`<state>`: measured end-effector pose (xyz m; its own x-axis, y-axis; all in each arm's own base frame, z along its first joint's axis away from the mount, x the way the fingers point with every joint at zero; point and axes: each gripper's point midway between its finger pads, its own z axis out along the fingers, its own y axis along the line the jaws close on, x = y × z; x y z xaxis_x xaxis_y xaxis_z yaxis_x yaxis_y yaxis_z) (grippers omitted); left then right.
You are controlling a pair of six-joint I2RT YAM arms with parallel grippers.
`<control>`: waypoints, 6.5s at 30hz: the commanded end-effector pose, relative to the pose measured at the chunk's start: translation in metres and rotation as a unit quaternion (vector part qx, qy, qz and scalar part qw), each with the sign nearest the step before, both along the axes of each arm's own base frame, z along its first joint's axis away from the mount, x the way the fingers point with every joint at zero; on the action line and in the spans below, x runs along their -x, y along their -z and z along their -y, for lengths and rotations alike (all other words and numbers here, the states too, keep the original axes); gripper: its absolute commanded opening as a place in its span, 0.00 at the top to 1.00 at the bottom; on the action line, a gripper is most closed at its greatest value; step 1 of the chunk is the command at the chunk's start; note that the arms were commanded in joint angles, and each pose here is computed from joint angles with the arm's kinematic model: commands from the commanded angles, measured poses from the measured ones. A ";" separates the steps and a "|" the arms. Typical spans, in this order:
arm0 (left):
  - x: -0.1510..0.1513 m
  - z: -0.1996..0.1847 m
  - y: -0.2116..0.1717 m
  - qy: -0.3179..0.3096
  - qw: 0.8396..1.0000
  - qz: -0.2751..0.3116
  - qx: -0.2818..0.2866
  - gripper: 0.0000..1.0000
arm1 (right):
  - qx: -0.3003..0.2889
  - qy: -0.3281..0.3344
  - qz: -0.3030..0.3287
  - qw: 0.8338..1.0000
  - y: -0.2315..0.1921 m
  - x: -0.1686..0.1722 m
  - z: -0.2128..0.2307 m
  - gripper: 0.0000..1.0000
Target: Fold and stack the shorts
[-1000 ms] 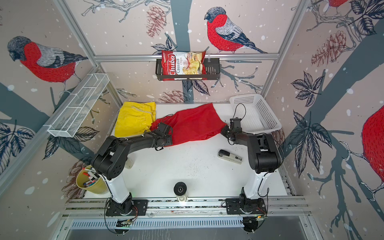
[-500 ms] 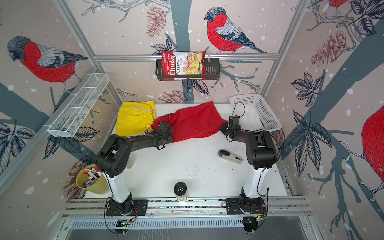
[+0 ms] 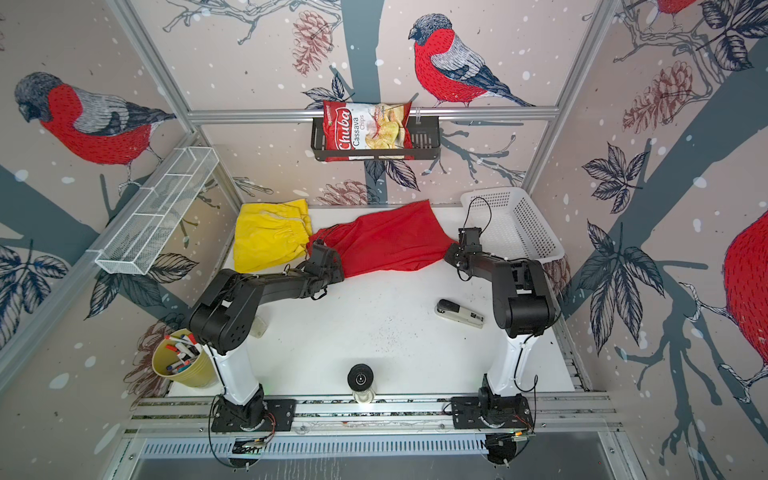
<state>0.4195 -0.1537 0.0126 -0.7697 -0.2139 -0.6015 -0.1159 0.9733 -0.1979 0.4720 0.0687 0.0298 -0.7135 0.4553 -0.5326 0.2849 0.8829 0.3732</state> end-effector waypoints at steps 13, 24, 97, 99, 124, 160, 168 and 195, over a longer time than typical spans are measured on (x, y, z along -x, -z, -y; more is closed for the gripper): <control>0.080 -0.003 -0.035 0.014 0.993 -0.120 -0.007 0.26 | 0.097 -0.054 0.176 0.978 -0.136 0.041 -0.051 0.50; 0.101 -0.069 -0.097 -0.109 0.993 -0.044 0.005 0.18 | 0.109 -0.423 0.300 0.848 -0.179 0.099 -0.285 0.19; 0.029 -0.042 -0.075 -0.004 0.985 -0.124 0.123 0.94 | 0.289 -0.586 0.294 0.698 -0.037 0.120 -0.422 0.01; 0.029 -0.042 -0.075 -0.004 0.984 -0.125 0.125 0.95 | 0.284 -0.582 0.296 0.702 -0.043 0.120 -0.416 0.01; 0.042 -0.036 -0.090 -0.013 0.978 -0.083 0.192 0.25 | 0.274 -0.562 0.302 0.720 -0.036 0.116 -0.419 0.80; 0.018 -0.032 -0.062 -0.115 0.810 0.112 0.564 0.02 | 0.097 -0.538 0.265 0.794 -0.061 0.125 -0.406 0.99; -0.001 -0.033 -0.050 -0.122 0.831 0.109 0.531 0.10 | 0.083 -0.546 0.261 0.792 -0.066 0.137 -0.405 0.98; -0.010 -0.081 -0.119 -0.058 0.969 0.081 0.226 1.00 | 0.052 -0.379 0.226 0.896 -0.102 0.093 -0.290 0.86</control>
